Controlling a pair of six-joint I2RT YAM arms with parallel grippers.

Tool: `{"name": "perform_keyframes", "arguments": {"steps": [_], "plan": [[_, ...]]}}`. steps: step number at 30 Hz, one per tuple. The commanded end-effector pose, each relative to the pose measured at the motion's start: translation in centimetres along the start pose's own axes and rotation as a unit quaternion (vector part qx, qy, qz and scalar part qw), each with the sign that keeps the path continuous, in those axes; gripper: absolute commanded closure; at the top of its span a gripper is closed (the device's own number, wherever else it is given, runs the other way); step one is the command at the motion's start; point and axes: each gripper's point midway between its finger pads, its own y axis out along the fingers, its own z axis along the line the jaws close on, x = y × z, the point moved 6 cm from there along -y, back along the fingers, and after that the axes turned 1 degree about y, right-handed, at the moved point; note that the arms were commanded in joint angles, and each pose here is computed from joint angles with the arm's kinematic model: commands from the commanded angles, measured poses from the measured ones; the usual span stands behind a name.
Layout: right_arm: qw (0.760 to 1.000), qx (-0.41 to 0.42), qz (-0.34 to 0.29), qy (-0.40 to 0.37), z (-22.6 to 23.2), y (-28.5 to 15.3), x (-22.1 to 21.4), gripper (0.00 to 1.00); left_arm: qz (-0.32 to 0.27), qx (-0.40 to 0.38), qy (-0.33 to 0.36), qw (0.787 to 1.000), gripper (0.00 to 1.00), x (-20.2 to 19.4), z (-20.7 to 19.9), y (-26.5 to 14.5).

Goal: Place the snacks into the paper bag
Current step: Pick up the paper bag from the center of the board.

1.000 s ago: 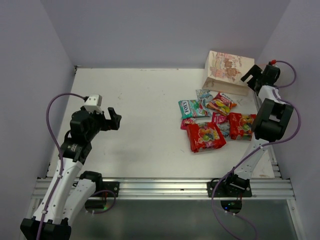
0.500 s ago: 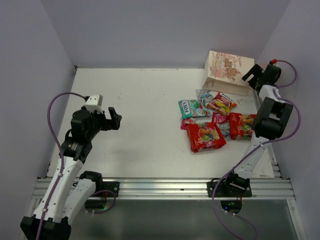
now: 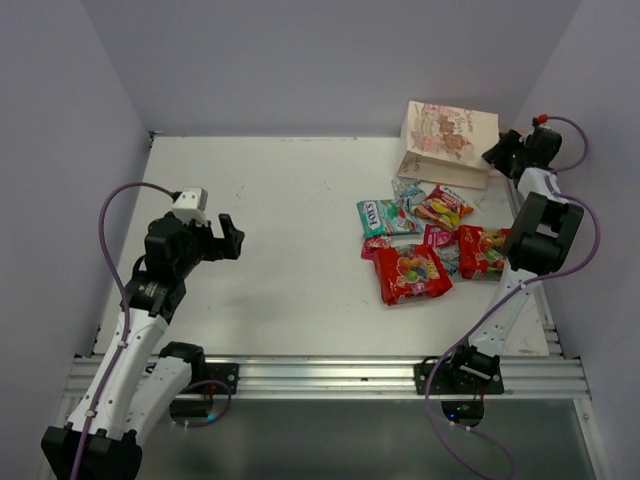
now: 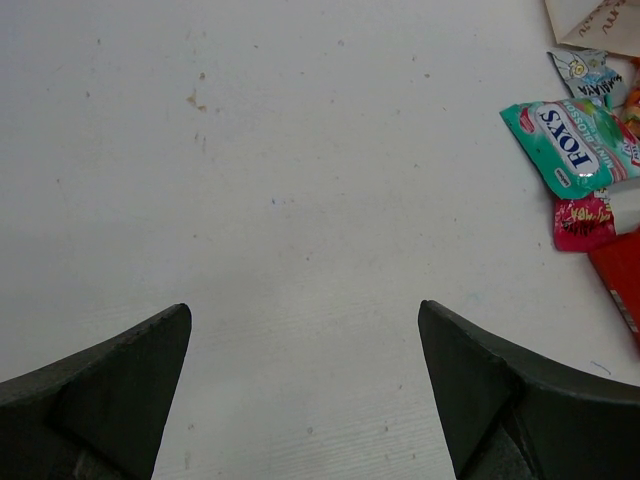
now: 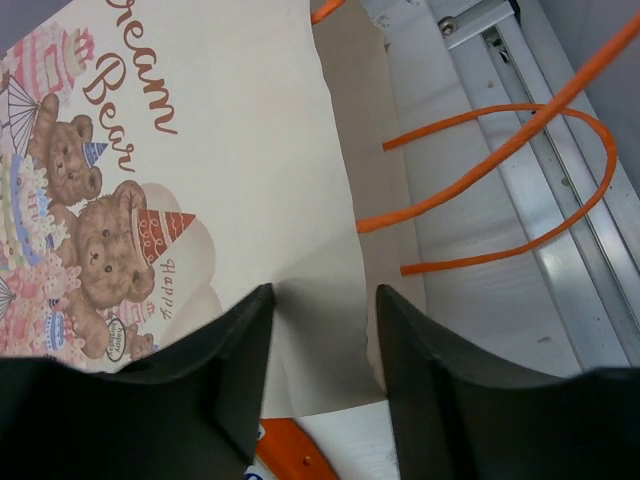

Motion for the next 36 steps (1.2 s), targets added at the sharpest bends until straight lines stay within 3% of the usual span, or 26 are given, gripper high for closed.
{"name": "perform_keyframes", "arguments": {"steps": [1,4,13,22,28,36], "plan": [[0.998,0.057,-0.024,-0.021,2.0,-0.7,2.5,0.57,-0.021,-0.007,0.008,1.0,0.0,1.0,-0.2,0.1],[0.996,0.074,-0.034,-0.024,2.8,-1.1,3.1,0.71,-0.02,-0.006,0.008,1.0,0.0,0.9,-0.2,0.0],[0.989,0.128,-0.062,-0.032,5.5,-3.6,5.3,1.0,-0.026,-0.008,0.008,1.0,0.0,1.0,-0.3,-0.2],[0.974,0.207,-0.089,-0.021,9.3,-6.6,7.3,1.0,-0.029,-0.006,0.007,1.0,0.0,1.1,-0.2,-0.3],[0.968,0.237,-0.077,-0.019,12.0,-6.9,5.1,1.0,-0.028,-0.004,0.007,1.0,0.0,1.1,-0.2,-0.3],[0.955,0.284,-0.074,-0.046,19.9,-8.2,2.8,1.0,-0.032,-0.001,0.006,0.999,0.0,1.2,-0.2,-0.5]]}}
